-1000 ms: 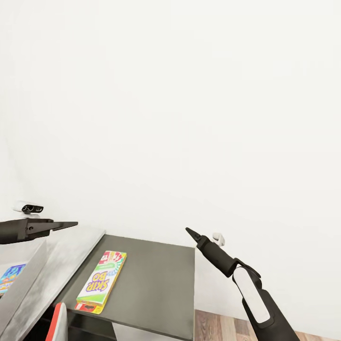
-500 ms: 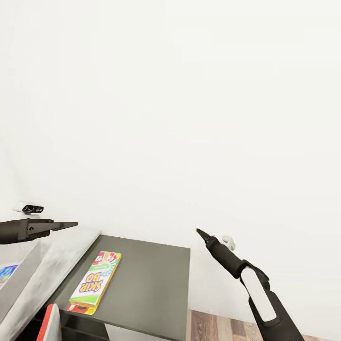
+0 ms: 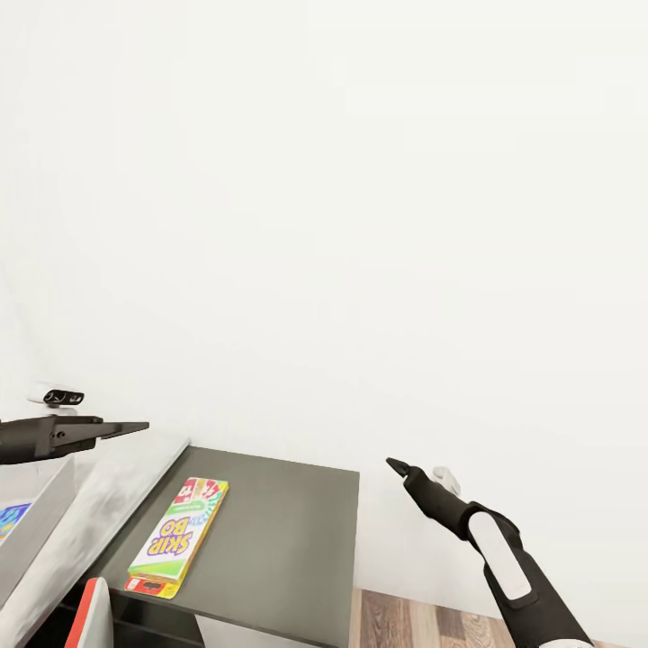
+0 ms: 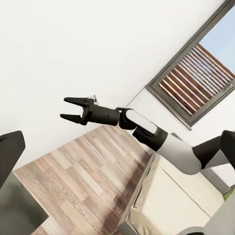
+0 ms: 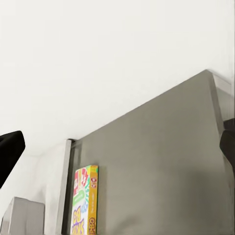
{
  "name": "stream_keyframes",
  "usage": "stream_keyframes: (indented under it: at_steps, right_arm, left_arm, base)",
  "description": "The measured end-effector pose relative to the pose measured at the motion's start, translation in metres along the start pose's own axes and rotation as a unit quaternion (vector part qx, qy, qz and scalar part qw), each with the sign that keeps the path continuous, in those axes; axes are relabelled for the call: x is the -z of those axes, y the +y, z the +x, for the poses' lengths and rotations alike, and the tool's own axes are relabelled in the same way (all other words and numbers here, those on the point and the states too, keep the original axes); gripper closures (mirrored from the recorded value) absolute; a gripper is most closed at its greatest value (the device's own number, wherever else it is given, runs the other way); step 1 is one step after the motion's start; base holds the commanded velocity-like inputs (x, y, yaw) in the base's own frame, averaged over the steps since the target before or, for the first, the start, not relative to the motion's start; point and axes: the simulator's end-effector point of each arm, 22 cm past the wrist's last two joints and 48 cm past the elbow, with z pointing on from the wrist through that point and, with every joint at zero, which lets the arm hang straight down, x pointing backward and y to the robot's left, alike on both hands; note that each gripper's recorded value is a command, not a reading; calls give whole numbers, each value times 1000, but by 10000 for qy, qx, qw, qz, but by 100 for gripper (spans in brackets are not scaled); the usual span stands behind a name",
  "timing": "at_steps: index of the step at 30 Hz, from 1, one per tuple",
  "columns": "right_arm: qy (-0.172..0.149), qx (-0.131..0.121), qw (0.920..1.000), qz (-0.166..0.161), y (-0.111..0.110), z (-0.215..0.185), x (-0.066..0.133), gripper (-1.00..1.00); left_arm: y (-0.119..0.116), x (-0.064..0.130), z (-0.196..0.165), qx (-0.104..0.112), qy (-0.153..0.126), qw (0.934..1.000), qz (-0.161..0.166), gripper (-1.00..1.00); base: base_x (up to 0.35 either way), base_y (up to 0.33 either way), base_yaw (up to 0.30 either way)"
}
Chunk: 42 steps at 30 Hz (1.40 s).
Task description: Put all the toys in the child's room - the three board games (two on the bed and one on the table), the two jigsaw puzzles on the table, and the tennis ball on the table - inside the toy box on the table in the child's room.
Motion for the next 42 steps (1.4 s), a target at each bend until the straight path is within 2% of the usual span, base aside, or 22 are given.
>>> stream_keyframes:
  at_steps: [13, 17, 23, 32, 37, 42]
  right_arm:
    - [17, 37, 9999, 110, -5, 1, 0, -100]
    - [44, 21, 9991, 419, -20, 2, 0, -100]
    - [264, 51, 9957, 891, -36, 7, 0, -100]
    - [446, 21, 9846, 1688, -71, 10, 2, -100]
    - [530, -33, 9768, 2072, -89, 11, 1, -100]
    - [578, -43, 9698, 2369, -101, 11, 4, -100]
  left_arm:
    - [0, -4, 1, 12, -17, 10000, 58, -100]
    - [0, -5, 1, 16, -15, 10000, 60, -100]
    - [0, -5, 2, 23, -10, 10000, 54, -100]
    - [1, -6, 3, 37, 20, 10000, 49, -100]
    - [9, -9, 11, 76, 157, 9998, -70, -100]
    - [29, -23, 17, 131, 161, 9991, -360, -100]
  base:
    - [0, 0, 0]
    - [0, 0, 0]
    - [0, 0, 0]
    - [0, 0, 0]
    - [0, 0, 0]
    - [0, 0, 0]
